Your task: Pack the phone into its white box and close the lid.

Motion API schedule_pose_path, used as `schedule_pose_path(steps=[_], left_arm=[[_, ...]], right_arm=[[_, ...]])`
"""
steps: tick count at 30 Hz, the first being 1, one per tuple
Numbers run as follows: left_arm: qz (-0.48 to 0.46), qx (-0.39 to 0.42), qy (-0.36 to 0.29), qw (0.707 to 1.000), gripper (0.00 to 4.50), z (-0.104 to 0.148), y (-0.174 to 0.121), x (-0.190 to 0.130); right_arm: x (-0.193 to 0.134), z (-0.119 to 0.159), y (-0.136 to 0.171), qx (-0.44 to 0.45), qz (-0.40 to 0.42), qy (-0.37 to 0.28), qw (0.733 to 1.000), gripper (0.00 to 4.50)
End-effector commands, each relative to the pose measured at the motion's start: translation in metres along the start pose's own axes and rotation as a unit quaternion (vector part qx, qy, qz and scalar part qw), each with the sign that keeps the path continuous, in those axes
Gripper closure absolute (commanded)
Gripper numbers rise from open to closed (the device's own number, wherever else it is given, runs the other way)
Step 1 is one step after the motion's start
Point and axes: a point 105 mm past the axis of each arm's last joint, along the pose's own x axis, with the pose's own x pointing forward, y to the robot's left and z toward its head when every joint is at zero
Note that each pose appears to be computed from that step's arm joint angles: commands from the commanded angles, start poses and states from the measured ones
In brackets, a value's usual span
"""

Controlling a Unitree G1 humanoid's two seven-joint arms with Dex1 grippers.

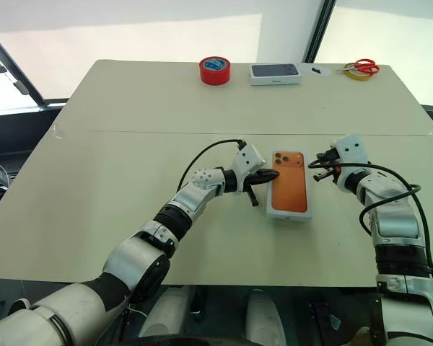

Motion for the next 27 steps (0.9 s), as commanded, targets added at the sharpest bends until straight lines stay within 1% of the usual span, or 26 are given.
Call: schedule_pose_path(steps=[1,3,6,8,10,13,15,16,18,20,21,22,24,25,27], left_arm=[[-0.022,0.021,0.060,0.998,4.50,-0.023,-0.010,0.001],[-0.003,0.013,0.054,0.998,4.50,-0.021,-0.003,0.001],[0.012,0.008,0.047,0.999,4.50,-0.017,0.004,-0.001],[0.013,0.005,0.044,0.999,4.50,-0.017,0.005,-0.002],[0.011,0.007,0.043,0.999,4.50,-0.017,0.004,-0.002],[0.010,0.004,0.039,0.999,4.50,-0.016,0.002,-0.001],[0.008,0.003,0.036,0.999,4.50,-0.015,0.001,-0.001],[0.007,0.004,0.035,0.999,4.50,-0.015,0.000,0.000],[0.005,-0.002,0.035,0.999,4.50,-0.015,0.000,0.000],[0.005,-0.002,0.036,0.999,4.50,-0.016,0.000,0.000],[0.006,-0.002,0.036,0.999,4.50,-0.016,0.000,-0.001],[0.006,-0.003,0.035,0.999,4.50,-0.016,0.001,-0.001],[0.007,-0.011,0.037,0.999,4.50,-0.017,0.002,-0.002],[0.007,-0.026,0.039,0.999,4.50,-0.019,0.003,-0.004],[0.007,-0.053,0.037,0.998,4.50,-0.021,0.005,-0.007]], right_arm=[[0.000,-0.002,0.008,-0.035,0.001,0.008,0.999,4.49],[-0.001,0.000,0.005,-0.024,-0.011,0.002,1.000,4.49],[-0.004,0.010,-0.003,-0.020,-0.025,-0.021,0.999,4.49],[-0.007,0.028,0.002,0.009,0.002,-0.063,0.998,4.49],[-0.009,0.043,0.005,0.002,0.017,-0.091,0.996,4.49],[-0.010,0.050,0.012,0.015,0.044,-0.106,0.993,4.49],[-0.011,0.049,0.023,0.025,0.078,-0.104,0.991,4.49],[-0.011,0.039,0.031,0.015,0.096,-0.080,0.992,4.49],[-0.008,0.005,0.039,-0.015,0.106,0.000,0.994,4.49],[-0.009,-0.037,0.032,-0.051,0.078,0.096,0.991,4.49],[-0.011,-0.052,0.028,-0.057,0.064,0.126,0.988,4.49],[-0.012,-0.060,0.026,-0.060,0.056,0.141,0.987,4.49],[-0.013,-0.067,0.029,-0.046,0.057,0.151,0.986,4.49],[-0.014,-0.067,0.032,-0.050,0.063,0.151,0.985,4.49],[-0.011,-0.057,0.038,-0.028,0.074,0.130,0.988,4.49]])
